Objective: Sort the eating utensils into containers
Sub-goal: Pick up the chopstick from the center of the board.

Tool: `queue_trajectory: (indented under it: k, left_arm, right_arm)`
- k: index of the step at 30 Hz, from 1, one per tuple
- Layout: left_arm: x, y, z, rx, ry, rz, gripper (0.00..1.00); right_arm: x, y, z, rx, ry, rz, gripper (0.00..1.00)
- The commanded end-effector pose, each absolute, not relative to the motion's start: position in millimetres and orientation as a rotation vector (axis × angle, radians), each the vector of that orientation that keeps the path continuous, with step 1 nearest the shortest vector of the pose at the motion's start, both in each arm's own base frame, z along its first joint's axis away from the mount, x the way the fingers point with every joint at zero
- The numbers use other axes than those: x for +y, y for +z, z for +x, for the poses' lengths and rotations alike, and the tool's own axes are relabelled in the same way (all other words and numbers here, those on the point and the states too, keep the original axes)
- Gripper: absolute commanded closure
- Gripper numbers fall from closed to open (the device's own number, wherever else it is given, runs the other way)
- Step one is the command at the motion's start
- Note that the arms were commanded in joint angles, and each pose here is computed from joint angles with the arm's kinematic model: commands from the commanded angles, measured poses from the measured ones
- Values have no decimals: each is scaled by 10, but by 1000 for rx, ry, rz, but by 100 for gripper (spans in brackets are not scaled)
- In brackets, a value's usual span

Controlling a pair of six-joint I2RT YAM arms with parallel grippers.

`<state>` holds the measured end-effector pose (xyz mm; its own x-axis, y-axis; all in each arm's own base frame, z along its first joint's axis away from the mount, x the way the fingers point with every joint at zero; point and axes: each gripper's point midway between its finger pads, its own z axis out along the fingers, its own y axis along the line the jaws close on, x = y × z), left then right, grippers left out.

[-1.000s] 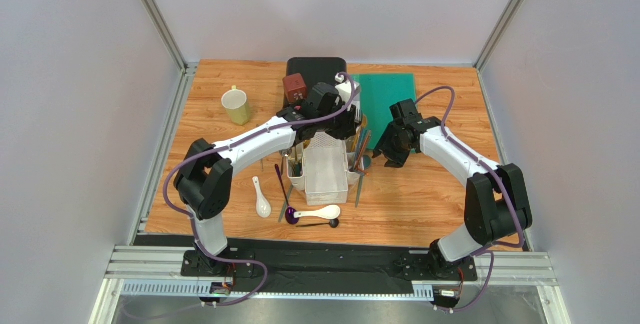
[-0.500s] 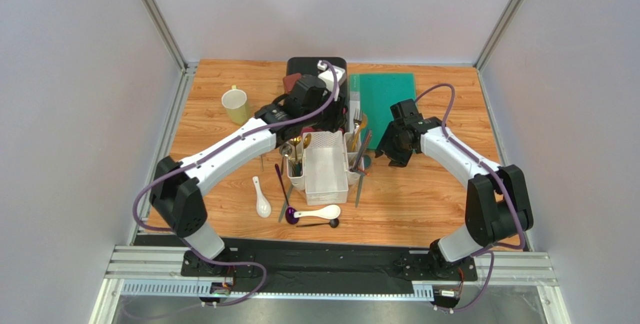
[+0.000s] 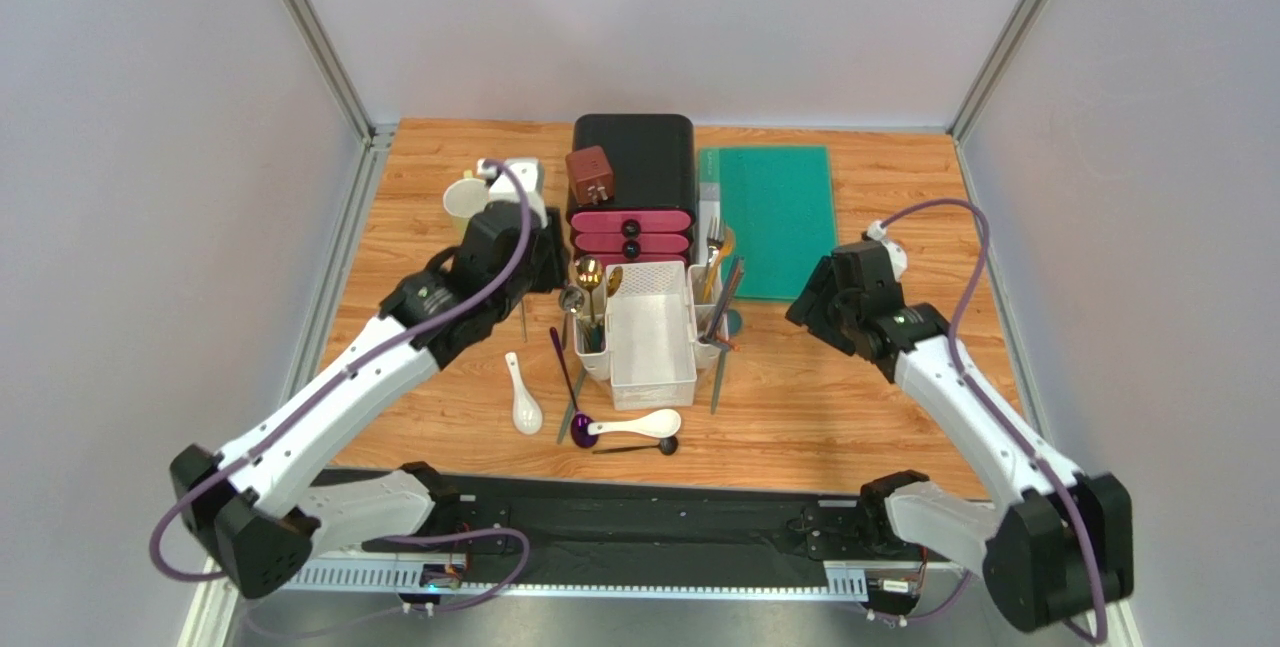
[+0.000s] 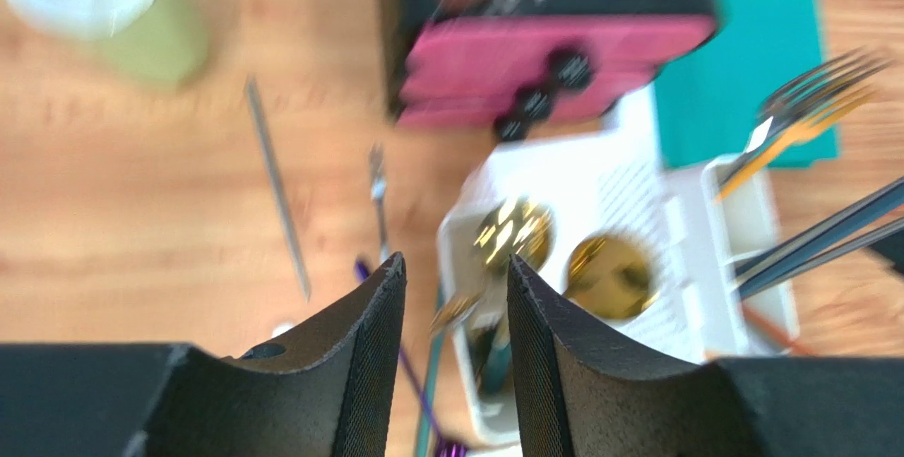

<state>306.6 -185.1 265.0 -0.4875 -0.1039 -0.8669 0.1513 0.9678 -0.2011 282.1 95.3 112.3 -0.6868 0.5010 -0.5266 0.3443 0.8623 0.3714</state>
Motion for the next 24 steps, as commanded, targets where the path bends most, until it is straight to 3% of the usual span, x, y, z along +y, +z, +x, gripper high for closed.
queue_trajectory:
  k: [1,5,8,17,24]
  left_arm:
    - [-1469,2201,2625,2149,-295,-192,54]
    - [-1296,1975,2437,2205,-248,-254,53]
    - [-1213,1872,2459,2206,-187,-266,43]
    - [-1217,1618,2832,2322,-85,-265,44]
    - [-1055,1084,3233,2475,-79,-370,49]
  right_arm:
    - [848,1432,2733,2266,342,608,40]
    - [873,1717,2388,2199,470,573,40]
    - [813,1829,2178,2144,505,563,40]
    - [837,2097,1788,2068,643,519,40]
    - [951,2099,1724,2072,716,446,39]
